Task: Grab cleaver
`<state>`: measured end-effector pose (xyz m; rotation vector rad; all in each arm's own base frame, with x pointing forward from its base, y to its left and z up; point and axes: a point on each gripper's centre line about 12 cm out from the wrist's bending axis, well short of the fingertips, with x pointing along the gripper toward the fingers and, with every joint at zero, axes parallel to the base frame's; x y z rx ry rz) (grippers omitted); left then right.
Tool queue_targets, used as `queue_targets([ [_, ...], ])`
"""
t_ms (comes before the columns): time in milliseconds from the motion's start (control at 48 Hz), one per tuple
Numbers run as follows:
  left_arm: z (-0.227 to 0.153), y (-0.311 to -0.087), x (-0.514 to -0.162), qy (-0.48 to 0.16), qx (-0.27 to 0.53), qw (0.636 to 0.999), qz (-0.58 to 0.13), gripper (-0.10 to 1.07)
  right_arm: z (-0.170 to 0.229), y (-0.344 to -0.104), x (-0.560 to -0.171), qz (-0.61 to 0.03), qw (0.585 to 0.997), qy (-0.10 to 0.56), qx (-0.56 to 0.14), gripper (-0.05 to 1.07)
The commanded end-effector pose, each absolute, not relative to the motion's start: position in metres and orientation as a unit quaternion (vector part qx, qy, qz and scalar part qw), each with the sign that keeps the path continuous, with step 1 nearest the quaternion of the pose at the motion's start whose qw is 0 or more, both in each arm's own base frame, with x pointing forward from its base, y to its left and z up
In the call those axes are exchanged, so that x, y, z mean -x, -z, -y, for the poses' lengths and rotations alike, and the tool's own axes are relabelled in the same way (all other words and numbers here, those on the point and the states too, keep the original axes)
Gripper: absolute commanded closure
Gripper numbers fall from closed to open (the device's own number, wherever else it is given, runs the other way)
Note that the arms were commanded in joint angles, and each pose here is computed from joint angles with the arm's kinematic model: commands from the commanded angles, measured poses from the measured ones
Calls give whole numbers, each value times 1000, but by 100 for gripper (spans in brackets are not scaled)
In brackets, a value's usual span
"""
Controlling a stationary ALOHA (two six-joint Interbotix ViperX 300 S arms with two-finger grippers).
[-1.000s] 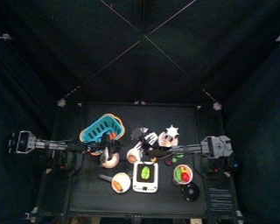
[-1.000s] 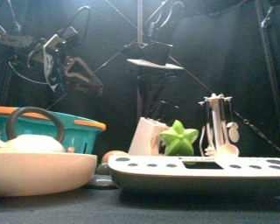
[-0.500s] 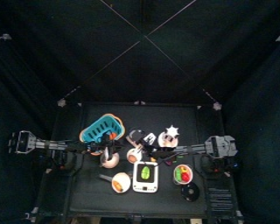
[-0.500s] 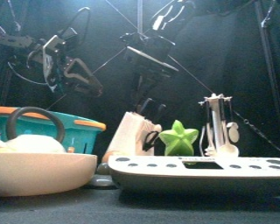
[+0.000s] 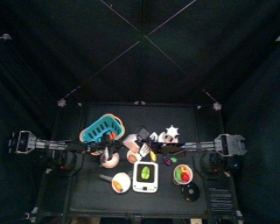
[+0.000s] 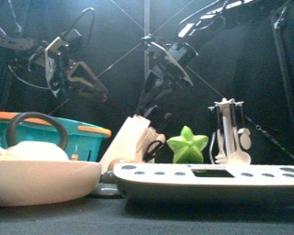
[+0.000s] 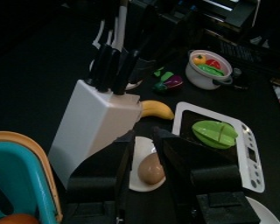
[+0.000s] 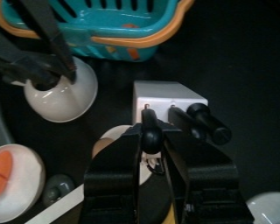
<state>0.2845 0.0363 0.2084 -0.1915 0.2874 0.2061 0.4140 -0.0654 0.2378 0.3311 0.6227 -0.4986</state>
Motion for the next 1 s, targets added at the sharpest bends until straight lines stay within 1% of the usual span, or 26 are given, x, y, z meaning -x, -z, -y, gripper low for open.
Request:
queue_targets([
  [0,-37,-211,-289,-103,96,980,-138,30,66,-256,-410,-266,924,217,-168,50],
  [104,-37,-209,-292,-104,97,980,-143,30,72,-258,-403,-263,925,223,-162,50],
  [229,-38,-205,-295,-105,97,978,-150,30,79,-269,-395,-250,930,227,-148,50],
  [500,-38,-201,-299,-105,97,977,-158,30,80,-272,-394,-246,934,226,-124,50],
  [646,-38,-197,-303,-105,96,975,-168,30,79,-282,-392,-234,939,222,-118,50],
  [854,-37,-188,-307,-102,102,968,-206,30,78,-273,-389,-243,937,222,-119,50],
  [979,-36,-186,-309,-99,110,963,-228,30,78,-276,-388,-240,938,220,-118,50],
])
